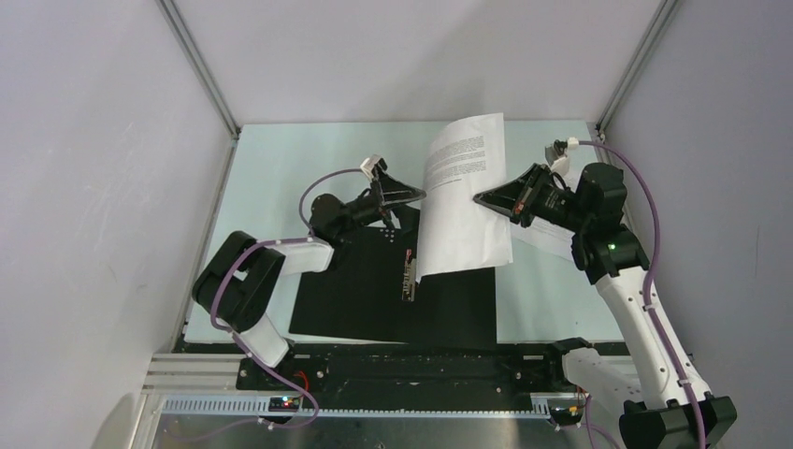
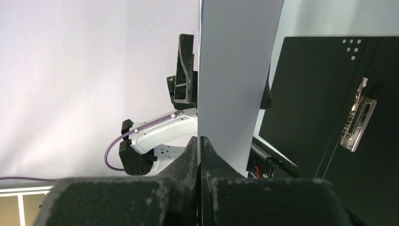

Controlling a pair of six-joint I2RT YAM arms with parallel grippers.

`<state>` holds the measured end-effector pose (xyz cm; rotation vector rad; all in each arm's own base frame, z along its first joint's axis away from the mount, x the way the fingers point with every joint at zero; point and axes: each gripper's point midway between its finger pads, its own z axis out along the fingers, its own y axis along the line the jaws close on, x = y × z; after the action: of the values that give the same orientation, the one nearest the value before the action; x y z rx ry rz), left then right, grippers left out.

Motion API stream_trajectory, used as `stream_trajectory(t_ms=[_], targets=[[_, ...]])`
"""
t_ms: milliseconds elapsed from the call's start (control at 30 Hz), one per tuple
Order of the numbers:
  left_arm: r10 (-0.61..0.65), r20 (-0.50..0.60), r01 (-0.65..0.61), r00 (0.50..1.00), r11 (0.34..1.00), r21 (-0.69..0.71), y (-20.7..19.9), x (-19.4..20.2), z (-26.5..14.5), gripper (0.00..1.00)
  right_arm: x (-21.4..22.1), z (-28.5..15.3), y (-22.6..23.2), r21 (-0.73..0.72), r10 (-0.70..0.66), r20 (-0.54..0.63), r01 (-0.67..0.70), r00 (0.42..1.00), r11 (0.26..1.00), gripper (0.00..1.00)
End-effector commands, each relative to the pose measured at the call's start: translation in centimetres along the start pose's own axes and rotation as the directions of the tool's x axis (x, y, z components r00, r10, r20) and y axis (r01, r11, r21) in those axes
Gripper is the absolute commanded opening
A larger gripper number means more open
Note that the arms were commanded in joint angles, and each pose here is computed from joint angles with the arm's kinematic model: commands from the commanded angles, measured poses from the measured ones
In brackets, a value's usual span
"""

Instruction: Put the files into the folder

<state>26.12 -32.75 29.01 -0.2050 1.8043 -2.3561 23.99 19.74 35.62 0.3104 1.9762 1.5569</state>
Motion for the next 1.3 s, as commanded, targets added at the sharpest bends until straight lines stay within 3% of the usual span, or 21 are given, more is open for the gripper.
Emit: stream_trajectory(t_ms=[0,200,300,533,733,967,1067,1267], targets=[[0.064,-0.021,-0.060,0.998,0.988,0.145,-5.0,1.5,-0.6,1.00,-0.1,-1.0,2.5,-0.056,-0.044,0.012,0.045,0.999,0.997,0.00],[0.076,0.004,-0.076,0.997,0.978,0.192,-7.3,1.9,-1.2,0.96,-0.2,-1.7,0.1,0.044,-0.061,0.036,0.060,0.997,0.997,0.00],[0.084,0.027,-0.088,0.996,0.975,0.205,-8.0,1.8,-1.7,0.88,-0.4,-2.5,-1.6,0.111,-0.080,0.052,0.074,0.995,0.991,0.00],[0.098,0.005,-0.098,0.995,0.980,0.174,-7.8,1.8,-1.3,0.71,0.3,-2.6,-1.9,0.099,-0.134,-0.003,0.133,0.991,0.986,0.00],[0.143,-0.003,-0.142,0.990,0.989,0.025,-5.6,1.7,-1.0,0.48,0.8,-2.8,-2.0,0.096,-0.172,-0.031,0.174,0.985,0.980,0.00],[0.263,-0.056,-0.269,0.963,0.940,-0.210,-1.2,2.4,-2.4,0.05,3.5,-2.9,-2.7,0.073,-0.255,-0.120,0.265,0.959,0.961,0.00],[0.261,-0.106,-0.282,0.960,0.898,-0.337,1.7,3.2,-4.0,0.00,4.7,-2.2,-4.4,0.059,-0.223,-0.142,0.233,0.964,0.971,0.41],[0.309,-0.206,-0.362,0.928,0.879,-0.311,1.3,5.1,-5.0,0.00,5.8,-0.3,-6.1,-0.053,-0.125,-0.149,0.119,0.981,0.991,0.61]])
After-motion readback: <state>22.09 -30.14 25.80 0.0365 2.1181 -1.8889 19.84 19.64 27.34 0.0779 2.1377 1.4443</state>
